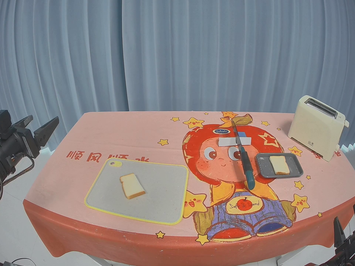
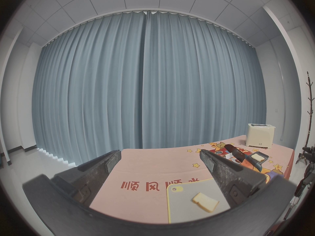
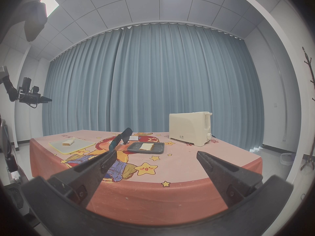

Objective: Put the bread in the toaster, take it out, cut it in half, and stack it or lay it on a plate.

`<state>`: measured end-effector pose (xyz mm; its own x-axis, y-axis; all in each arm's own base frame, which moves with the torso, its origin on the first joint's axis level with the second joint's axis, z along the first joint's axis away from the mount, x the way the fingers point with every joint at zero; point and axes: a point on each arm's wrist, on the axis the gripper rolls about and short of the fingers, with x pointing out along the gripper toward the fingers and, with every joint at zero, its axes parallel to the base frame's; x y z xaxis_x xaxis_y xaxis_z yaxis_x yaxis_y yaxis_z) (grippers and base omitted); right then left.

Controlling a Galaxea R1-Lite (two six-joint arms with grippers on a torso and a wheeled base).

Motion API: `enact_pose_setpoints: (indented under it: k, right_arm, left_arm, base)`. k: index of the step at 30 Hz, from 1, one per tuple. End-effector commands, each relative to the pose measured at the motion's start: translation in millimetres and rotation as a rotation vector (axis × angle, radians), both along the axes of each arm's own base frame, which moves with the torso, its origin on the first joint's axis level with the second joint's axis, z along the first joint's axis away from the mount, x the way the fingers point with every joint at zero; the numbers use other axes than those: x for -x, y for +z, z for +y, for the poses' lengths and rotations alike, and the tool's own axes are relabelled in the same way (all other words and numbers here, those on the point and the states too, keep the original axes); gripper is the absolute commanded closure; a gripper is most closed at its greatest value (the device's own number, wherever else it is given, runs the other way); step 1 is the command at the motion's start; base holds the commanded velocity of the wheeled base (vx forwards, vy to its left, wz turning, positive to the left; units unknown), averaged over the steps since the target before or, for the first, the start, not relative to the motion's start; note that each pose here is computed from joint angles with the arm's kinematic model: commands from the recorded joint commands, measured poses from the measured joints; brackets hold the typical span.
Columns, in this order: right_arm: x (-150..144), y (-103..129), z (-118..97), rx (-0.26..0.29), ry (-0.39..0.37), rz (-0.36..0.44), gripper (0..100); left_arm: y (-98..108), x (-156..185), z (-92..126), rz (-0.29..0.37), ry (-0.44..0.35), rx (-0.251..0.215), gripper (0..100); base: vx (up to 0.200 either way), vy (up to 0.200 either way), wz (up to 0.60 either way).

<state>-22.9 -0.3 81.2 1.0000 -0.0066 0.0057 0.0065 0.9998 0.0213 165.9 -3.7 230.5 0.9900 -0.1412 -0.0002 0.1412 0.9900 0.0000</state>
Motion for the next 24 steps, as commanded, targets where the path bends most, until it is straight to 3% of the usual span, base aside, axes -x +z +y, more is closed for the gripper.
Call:
enact_pose_setpoints:
  k: [1,10,24]
  right_arm:
    - [-0.1,-5.2,0.0,0.0,0.0,0.001,0]
    - [-0.1,-5.2,0.0,0.0,0.0,0.001,0]
    - [-0.1,-5.2,0.0,0.0,0.0,0.001,0]
  left_arm:
    - [-3.3,-6.5,-0.2,0.025,-0.001,0.015,0]
    - [-21.8,-23.8,0.1,0.121,0.004,0.024,0]
    - [-29.7,-48.0,2.4,0.172,0.074,0.031,0]
  base:
    - [0.0,0.0,0.0]
    - [0.0,0.0,0.0]
    - [0.0,0.0,0.0]
